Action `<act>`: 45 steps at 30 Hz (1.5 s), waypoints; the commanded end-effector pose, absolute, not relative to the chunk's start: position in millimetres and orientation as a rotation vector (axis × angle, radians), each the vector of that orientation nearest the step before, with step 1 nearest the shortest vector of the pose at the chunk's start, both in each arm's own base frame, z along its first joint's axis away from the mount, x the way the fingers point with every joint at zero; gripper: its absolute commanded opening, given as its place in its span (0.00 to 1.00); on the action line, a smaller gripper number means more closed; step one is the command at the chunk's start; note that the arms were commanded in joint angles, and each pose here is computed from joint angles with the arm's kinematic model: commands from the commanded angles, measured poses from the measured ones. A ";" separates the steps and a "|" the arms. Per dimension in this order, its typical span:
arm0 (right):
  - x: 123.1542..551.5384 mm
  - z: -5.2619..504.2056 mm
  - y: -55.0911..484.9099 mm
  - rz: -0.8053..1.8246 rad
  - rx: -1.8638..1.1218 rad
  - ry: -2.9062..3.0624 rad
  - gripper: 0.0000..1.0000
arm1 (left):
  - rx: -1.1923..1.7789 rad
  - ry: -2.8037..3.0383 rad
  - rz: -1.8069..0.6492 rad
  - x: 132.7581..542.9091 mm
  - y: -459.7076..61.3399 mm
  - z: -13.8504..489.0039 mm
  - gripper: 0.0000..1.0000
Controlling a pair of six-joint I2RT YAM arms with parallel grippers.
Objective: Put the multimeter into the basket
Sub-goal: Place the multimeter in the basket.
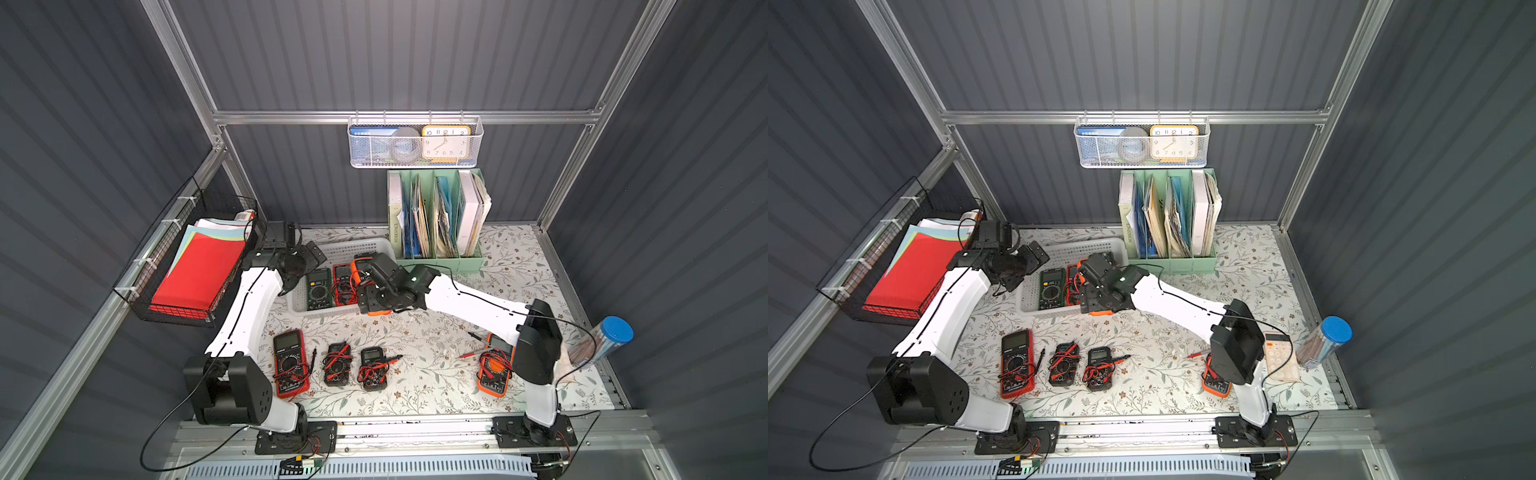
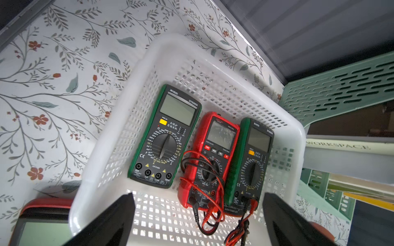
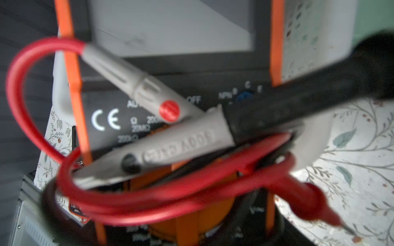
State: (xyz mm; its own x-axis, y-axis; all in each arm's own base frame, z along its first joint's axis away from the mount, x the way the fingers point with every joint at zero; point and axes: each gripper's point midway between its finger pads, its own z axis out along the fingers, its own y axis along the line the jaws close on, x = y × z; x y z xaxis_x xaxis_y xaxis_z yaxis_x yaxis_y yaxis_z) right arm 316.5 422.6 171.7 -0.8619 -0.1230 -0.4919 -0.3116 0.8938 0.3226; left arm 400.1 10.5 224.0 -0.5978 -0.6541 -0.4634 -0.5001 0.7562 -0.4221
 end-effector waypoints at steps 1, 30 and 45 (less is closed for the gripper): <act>341.0 201.0 448.1 0.592 -0.330 2.478 0.45 | -0.849 2.314 -0.373 403.5 14.1 238.7 0.99; 411.5 123.7 499.2 0.562 -0.194 2.519 0.78 | -0.919 2.268 -0.316 383.6 32.3 242.9 0.99; 409.3 165.0 498.1 0.622 -0.184 2.449 0.99 | -0.898 2.262 -0.354 383.6 27.2 253.0 0.99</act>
State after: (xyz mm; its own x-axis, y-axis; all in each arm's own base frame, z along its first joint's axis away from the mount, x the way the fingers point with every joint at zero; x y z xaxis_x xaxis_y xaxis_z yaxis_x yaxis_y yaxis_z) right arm 408.7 498.7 137.3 -0.8335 -0.0136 -0.5523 -0.2578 0.8938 0.3670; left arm 389.5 28.5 239.4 -0.5463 -0.6823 -0.4858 -0.5168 0.7311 -0.4455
